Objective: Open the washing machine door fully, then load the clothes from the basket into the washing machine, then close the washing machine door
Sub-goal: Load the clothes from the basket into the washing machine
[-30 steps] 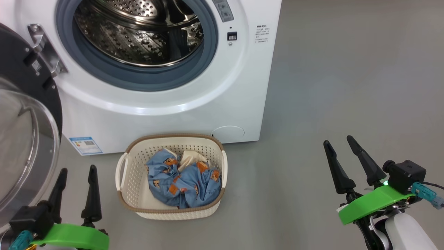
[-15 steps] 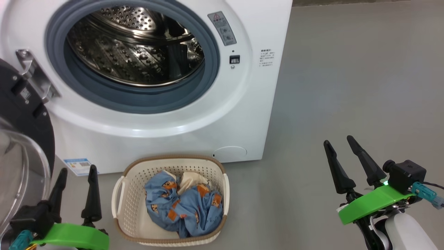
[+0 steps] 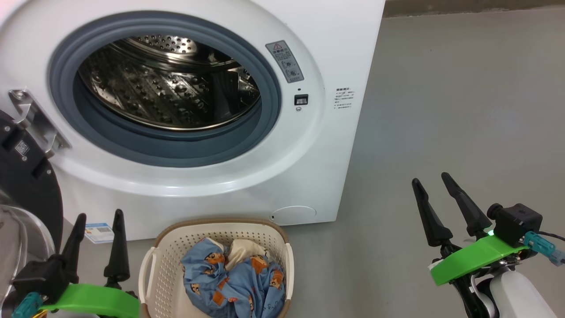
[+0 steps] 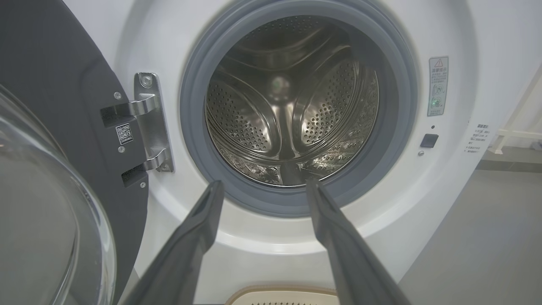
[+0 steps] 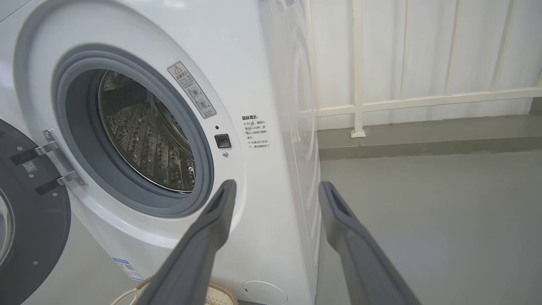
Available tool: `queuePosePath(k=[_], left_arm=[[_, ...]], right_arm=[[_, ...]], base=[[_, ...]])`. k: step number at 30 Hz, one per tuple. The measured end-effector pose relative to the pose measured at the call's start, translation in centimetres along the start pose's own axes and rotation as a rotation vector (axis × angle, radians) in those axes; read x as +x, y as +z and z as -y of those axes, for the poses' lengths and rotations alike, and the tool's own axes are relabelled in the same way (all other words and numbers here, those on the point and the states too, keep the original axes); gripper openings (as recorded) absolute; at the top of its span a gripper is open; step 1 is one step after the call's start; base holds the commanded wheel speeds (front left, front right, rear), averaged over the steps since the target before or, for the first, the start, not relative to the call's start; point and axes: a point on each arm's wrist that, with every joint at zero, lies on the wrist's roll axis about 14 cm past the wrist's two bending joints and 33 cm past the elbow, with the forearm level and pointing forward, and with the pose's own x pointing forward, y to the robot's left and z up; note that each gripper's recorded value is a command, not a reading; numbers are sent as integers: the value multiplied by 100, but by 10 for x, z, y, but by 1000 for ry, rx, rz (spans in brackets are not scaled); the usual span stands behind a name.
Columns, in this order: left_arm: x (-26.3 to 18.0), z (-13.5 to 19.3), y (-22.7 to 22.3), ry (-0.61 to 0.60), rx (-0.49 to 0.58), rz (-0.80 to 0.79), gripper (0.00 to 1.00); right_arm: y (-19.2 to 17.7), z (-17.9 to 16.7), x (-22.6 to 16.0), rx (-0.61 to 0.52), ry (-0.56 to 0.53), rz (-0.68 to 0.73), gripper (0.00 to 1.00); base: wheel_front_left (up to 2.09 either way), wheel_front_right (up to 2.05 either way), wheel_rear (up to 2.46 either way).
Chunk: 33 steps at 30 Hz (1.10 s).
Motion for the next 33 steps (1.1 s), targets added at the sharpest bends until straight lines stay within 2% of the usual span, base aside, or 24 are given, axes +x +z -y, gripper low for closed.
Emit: queuePosePath(k=[33], left_arm=[[0,-2,-3,6,13,-12,100]], right_arm=[[-2,0,1,1,0,-5,100]], base=[[0,0,0]])
